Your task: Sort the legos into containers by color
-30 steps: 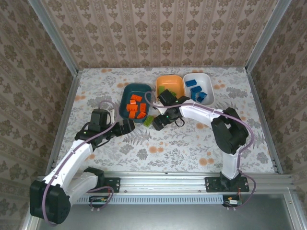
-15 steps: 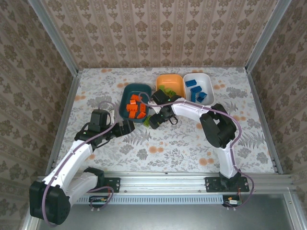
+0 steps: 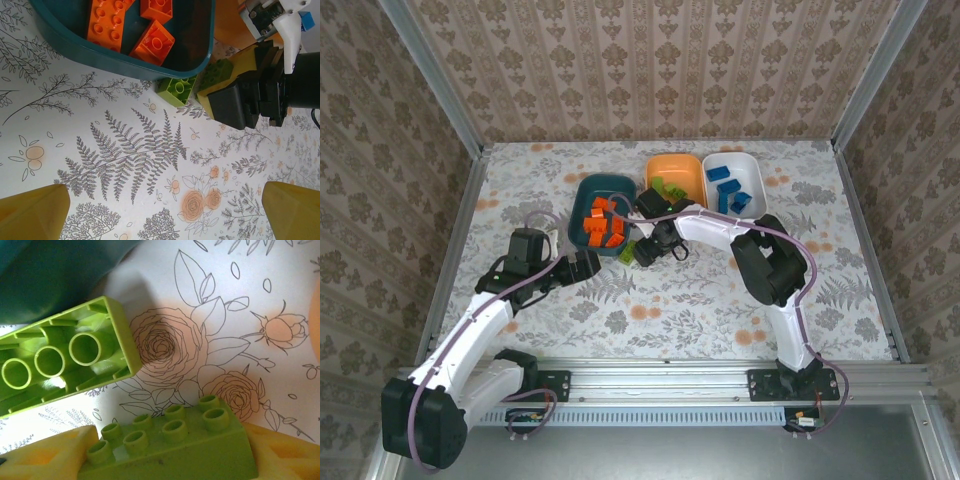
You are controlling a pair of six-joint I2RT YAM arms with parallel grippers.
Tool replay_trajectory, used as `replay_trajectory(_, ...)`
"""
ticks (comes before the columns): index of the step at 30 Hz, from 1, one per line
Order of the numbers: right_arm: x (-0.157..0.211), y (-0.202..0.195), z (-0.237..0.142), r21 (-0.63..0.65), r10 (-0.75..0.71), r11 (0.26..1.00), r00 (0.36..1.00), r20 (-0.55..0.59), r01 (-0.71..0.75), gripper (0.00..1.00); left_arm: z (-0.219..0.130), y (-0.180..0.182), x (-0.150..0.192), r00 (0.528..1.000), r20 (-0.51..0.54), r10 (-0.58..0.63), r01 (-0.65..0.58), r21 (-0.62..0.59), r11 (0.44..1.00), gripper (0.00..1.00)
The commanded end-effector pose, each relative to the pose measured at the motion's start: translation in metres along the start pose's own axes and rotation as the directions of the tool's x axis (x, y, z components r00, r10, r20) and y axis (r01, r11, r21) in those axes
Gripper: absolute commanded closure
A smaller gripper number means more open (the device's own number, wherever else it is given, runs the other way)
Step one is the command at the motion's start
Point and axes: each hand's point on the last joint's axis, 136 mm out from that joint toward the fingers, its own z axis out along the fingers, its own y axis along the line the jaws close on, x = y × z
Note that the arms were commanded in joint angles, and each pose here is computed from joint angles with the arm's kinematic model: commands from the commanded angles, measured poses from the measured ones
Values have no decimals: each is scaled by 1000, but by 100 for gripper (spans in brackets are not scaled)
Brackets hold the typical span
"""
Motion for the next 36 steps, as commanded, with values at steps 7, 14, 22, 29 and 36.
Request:
replay_trajectory(7,18,5,-25,-9,73,997,997,18,-73,39,-2,1,-1,1000,8,2,-2,4,1000,0)
replay_trajectory(14,29,9,-85,-49,161,987,979,125,-156,40,-2,-1,-2,1000,13,5,-5,10,1000,0)
replay_trajectory(22,-4,-27,-180,-72,302,953,889,345,-295,39,0,-4,-5,1000,16,-1,0,26,1000,0)
replay_trajectory(29,-54,-74,-220,-75,388,911,785,482,-405,38,-3,-2,-3,1000,15,5,-6,14,1000,0)
replay_trajectory(36,-97,-119,-170,-67,467,870,773,429,-489,38,-5,-2,-2,1000,11,10,-10,8,1000,0)
